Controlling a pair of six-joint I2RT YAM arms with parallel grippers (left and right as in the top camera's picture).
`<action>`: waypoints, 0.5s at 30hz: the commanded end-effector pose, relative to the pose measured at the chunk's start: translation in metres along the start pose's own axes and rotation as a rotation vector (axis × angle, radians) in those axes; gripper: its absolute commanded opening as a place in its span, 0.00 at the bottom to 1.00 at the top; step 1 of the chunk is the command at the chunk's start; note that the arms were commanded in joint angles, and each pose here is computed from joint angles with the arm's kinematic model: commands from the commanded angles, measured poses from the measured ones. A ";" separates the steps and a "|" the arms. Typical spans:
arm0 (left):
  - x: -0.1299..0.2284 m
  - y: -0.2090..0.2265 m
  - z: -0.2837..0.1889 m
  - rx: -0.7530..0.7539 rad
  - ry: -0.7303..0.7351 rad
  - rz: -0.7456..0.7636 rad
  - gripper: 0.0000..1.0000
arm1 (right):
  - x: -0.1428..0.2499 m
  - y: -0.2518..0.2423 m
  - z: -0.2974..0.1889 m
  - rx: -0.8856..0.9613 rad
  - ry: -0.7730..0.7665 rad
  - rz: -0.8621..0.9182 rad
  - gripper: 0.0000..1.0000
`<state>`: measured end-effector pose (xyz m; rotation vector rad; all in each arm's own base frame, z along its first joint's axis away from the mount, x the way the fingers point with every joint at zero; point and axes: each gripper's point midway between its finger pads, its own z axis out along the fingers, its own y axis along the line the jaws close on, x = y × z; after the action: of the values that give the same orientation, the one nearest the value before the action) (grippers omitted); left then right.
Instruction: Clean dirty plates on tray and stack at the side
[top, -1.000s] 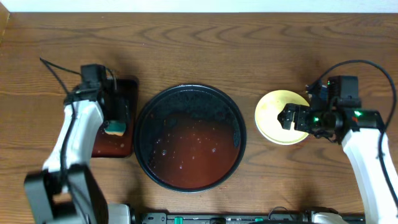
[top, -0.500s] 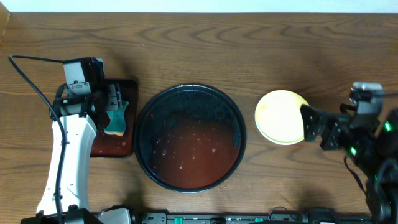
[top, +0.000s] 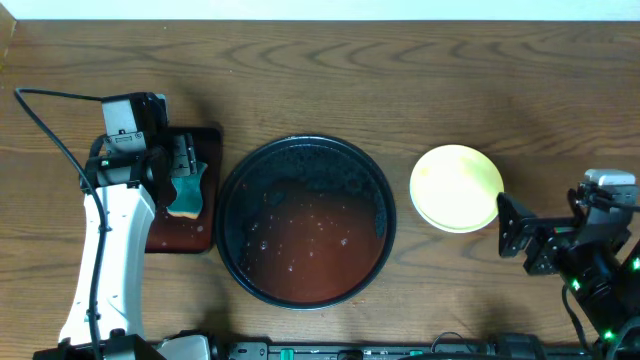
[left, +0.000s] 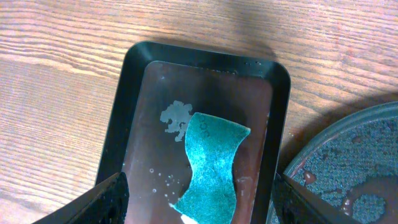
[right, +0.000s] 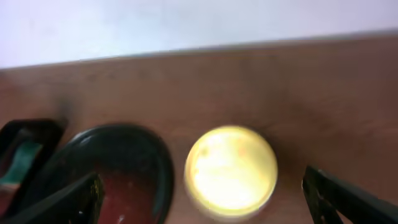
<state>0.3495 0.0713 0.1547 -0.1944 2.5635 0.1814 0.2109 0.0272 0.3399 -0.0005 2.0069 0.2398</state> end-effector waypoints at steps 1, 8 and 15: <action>-0.003 0.000 -0.001 -0.001 -0.005 -0.011 0.74 | 0.006 -0.008 0.006 0.035 -0.076 -0.080 0.99; -0.003 0.000 -0.001 -0.001 -0.005 -0.011 0.74 | 0.041 -0.011 0.031 -0.013 -0.306 -0.126 0.99; -0.003 0.000 -0.001 -0.001 -0.005 -0.011 0.74 | 0.092 -0.020 0.063 -0.031 -0.430 -0.149 0.99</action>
<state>0.3495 0.0713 0.1547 -0.1945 2.5635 0.1819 0.2282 0.0245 0.2455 -0.0880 1.5898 0.1541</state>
